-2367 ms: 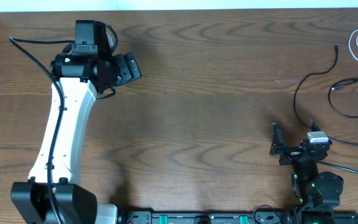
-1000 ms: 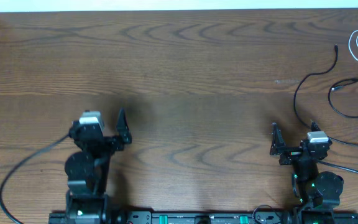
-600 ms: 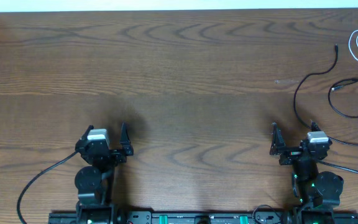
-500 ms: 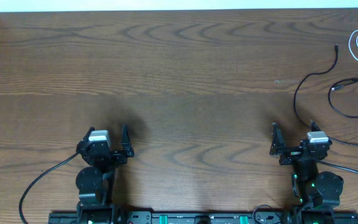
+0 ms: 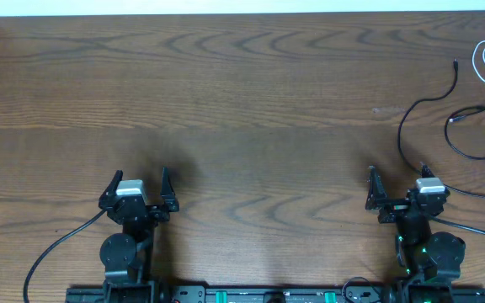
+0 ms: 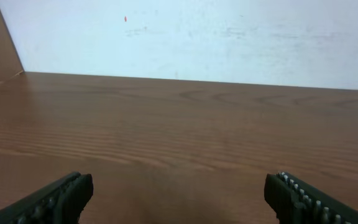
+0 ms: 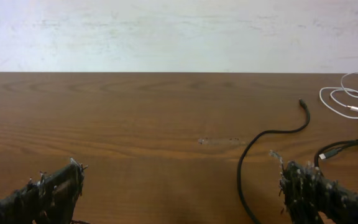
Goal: Untangle cables
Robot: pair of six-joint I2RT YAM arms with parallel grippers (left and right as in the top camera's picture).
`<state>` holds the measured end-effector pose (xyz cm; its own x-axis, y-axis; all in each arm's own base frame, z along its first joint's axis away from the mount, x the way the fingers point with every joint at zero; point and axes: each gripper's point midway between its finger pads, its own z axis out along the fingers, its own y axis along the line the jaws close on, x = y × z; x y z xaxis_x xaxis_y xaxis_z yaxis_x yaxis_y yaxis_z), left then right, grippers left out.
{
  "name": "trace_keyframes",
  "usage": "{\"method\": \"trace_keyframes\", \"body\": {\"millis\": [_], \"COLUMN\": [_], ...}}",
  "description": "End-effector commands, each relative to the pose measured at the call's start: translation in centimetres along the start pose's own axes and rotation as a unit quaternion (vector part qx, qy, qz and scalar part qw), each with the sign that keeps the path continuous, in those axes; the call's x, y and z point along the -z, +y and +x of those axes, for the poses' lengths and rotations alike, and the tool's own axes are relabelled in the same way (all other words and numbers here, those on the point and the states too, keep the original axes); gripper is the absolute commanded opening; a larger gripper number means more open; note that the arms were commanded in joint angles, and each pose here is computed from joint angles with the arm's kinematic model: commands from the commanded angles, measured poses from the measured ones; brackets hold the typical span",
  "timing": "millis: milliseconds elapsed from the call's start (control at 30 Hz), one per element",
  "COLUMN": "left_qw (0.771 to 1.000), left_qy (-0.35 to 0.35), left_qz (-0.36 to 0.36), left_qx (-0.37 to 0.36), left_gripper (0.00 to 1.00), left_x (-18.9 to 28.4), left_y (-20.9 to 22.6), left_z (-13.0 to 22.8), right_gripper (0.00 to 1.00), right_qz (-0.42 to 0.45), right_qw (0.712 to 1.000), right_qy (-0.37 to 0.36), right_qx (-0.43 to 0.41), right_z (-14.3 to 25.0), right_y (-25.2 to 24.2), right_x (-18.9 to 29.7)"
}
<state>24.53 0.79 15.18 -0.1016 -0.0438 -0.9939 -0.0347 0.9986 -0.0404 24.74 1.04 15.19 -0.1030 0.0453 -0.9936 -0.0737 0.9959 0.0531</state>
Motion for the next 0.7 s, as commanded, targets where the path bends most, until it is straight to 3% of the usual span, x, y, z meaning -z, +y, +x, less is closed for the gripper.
{"method": "trace_keyframes", "body": {"millis": [0,667], "left_qw": [1.0,1.0], "left_qy": [0.025,0.028], "left_qz": [-0.004,-0.004], "left_qx": [-0.005,-0.005], "left_gripper": [0.94,0.94], "left_x": [-0.02,-0.05], "left_y": [0.19,0.19], "left_z": [1.47,1.6], "right_gripper": [0.99,0.99], "right_qz": [-0.001,-0.001], "right_qw": [1.0,1.0], "right_qy": [0.001,0.001], "right_qx": [-0.005,-0.005], "right_z": [0.1,0.1], "right_y": [0.0,0.0], "right_x": [0.01,0.01]}}
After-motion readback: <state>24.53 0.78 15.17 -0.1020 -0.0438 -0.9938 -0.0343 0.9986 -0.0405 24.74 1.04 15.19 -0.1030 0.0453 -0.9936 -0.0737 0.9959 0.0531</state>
